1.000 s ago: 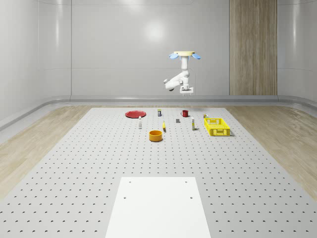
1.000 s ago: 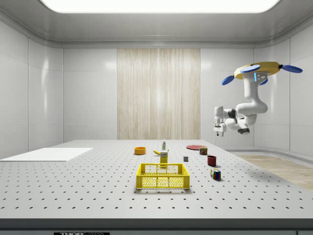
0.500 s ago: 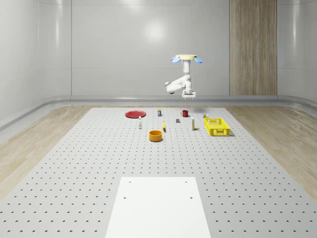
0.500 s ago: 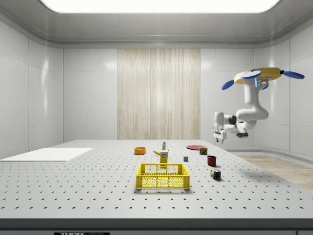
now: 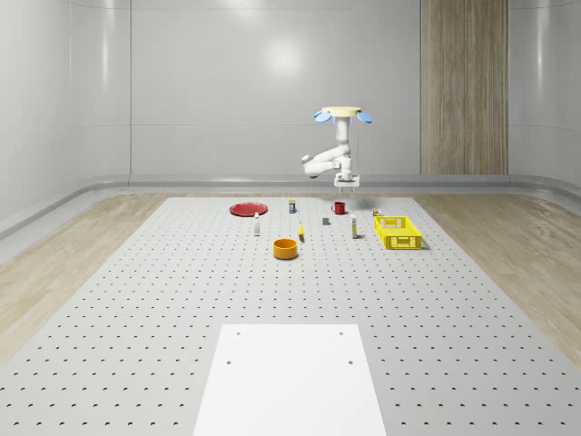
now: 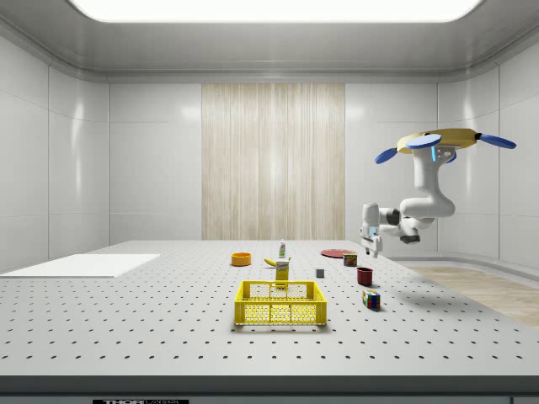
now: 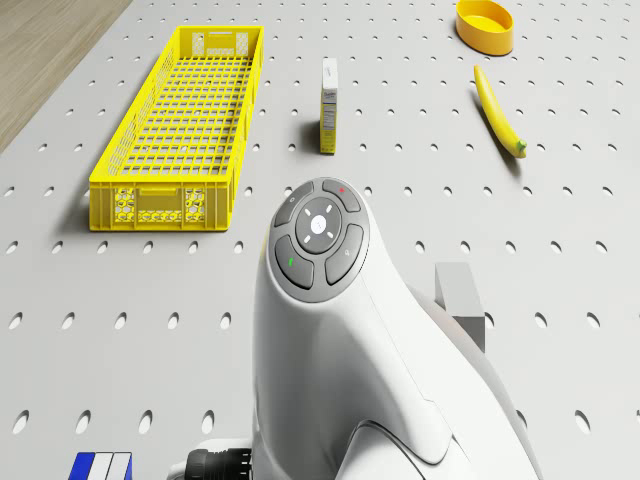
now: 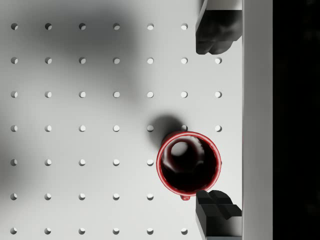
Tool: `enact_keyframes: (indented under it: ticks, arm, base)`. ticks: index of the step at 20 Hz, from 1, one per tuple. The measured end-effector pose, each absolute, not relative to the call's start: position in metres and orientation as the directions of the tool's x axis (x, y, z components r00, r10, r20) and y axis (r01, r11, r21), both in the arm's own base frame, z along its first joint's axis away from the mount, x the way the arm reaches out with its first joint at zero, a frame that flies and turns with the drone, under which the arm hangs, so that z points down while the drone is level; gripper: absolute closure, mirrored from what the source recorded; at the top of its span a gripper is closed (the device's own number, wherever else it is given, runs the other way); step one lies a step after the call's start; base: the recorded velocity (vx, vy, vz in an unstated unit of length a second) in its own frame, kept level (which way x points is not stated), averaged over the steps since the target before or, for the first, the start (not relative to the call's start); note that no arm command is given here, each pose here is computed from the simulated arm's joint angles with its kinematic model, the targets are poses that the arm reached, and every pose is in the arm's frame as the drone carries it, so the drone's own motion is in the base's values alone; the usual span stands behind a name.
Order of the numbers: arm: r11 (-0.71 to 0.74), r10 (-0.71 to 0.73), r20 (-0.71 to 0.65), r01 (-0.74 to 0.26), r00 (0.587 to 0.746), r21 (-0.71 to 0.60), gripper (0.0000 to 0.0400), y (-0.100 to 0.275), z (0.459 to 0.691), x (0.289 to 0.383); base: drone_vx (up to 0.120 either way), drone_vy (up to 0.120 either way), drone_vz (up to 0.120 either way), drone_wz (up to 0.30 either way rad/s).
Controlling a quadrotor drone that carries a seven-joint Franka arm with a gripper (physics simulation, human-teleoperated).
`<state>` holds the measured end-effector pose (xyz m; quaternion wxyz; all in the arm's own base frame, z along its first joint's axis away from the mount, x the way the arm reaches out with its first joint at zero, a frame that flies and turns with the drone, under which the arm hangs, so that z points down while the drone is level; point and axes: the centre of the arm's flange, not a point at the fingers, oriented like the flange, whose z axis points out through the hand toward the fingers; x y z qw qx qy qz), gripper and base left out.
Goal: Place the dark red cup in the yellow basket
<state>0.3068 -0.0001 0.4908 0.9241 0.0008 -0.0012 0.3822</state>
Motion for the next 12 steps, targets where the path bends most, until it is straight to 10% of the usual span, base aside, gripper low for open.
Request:
enact_keyframes:
  ticks: [12]
  arm:
    - [0.708, 0.706, 0.002, -0.706, 0.708, 0.0, 0.0, -0.0001, 0.4907, 0.3068]
  base:
    - [0.017, -0.013, -0.12, 0.0]
